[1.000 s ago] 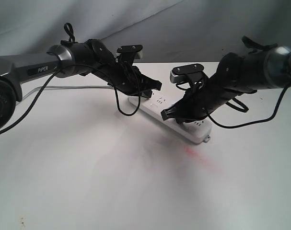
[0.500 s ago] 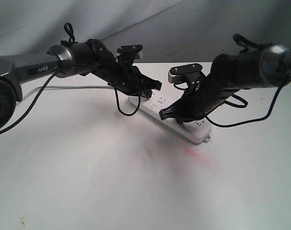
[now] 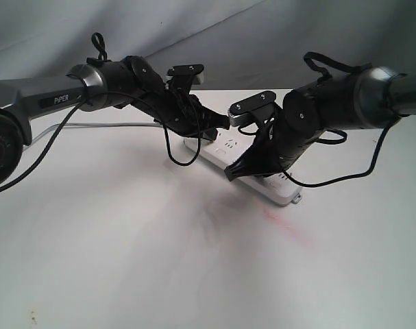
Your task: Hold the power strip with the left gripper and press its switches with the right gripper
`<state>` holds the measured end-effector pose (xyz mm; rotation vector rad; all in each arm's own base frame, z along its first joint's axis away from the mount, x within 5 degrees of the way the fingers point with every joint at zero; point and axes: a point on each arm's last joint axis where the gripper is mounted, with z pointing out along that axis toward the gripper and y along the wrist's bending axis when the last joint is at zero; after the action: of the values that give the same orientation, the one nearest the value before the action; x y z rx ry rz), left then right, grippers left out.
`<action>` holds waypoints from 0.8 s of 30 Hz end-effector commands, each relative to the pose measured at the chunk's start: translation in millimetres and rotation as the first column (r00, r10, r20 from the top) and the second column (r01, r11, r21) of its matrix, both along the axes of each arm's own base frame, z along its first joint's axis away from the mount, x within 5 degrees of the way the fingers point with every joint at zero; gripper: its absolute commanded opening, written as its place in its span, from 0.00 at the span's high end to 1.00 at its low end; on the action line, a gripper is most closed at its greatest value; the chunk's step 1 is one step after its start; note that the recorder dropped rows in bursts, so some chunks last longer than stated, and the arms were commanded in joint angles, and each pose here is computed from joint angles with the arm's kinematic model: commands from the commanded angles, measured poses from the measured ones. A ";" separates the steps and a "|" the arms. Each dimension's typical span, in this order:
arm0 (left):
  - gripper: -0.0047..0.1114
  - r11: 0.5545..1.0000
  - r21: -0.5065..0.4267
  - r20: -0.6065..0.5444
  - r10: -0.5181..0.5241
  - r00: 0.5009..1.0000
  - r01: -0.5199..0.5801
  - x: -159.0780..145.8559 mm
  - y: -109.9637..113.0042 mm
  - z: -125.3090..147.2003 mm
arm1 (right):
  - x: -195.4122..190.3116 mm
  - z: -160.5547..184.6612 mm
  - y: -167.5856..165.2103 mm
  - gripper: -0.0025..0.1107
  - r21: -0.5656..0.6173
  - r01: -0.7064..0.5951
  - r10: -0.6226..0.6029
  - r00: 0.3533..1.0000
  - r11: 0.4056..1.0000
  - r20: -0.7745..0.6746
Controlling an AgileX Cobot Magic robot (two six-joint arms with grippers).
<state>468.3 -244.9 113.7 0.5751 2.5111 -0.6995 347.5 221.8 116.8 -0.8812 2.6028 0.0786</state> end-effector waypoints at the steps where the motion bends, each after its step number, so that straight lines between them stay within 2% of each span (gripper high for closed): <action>1: 0.96 1.000 -0.004 -0.002 -0.001 1.000 0.001 -0.4 -1.7 -0.8 | -21.6 -57.5 -30.5 0.98 -0.266 -0.042 -0.031 0.964 0.963 -0.264; 8: 0.96 1.000 -0.004 -0.002 -0.001 1.000 0.001 -0.4 -1.7 -0.8 | -23.7 -65.2 -29.9 0.98 -0.278 -0.065 -0.017 0.959 0.959 -0.283; 17: 0.96 1.000 -0.004 -0.004 -0.002 1.000 0.002 -0.6 -1.7 -0.9 | -37.7 -64.5 -4.7 0.98 -0.268 -0.159 0.082 0.957 0.950 -0.277; 24: 0.96 1.000 -0.003 -0.008 -0.005 1.000 0.005 -1.0 -1.8 -1.0 | -37.2 -60.9 -3.4 0.98 -0.261 -0.140 0.068 0.962 0.955 -0.266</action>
<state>468.1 -244.9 113.6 0.5762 2.5125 -0.7004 340.3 237.7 112.8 -1.1055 2.5075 -0.0286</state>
